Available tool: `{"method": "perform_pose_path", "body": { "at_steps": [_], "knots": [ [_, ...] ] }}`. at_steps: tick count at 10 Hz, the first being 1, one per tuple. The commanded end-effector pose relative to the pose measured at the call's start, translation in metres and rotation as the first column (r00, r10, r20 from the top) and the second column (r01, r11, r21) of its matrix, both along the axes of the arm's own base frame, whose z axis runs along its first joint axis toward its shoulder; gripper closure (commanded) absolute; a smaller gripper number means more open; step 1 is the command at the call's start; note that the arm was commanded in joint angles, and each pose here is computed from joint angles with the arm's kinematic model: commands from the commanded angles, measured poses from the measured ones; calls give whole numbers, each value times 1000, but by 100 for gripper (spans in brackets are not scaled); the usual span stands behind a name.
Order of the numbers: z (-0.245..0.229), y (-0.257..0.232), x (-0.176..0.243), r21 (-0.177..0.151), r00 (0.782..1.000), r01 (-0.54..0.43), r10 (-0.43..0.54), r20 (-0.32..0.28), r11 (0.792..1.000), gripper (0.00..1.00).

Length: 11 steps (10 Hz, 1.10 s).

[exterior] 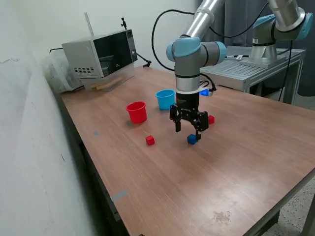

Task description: Place red objects in the red bin, and blue objects in the blue bin.

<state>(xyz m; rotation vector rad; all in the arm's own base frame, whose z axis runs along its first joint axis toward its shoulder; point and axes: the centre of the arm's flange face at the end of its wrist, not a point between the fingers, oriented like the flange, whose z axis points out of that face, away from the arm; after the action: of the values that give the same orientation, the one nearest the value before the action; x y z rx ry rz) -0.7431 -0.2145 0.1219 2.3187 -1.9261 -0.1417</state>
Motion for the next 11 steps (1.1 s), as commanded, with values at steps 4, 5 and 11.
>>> {"method": "perform_pose_path", "body": {
  "at_steps": [4,5,11],
  "knots": [
    [-21,1,13,5,1000,-1,1,28,1000,100],
    [-22,2,13,4,1000,-1,1,30,1000,100],
    [117,47,34,32,994,48,-45,-96,998,100]
  ]
}}
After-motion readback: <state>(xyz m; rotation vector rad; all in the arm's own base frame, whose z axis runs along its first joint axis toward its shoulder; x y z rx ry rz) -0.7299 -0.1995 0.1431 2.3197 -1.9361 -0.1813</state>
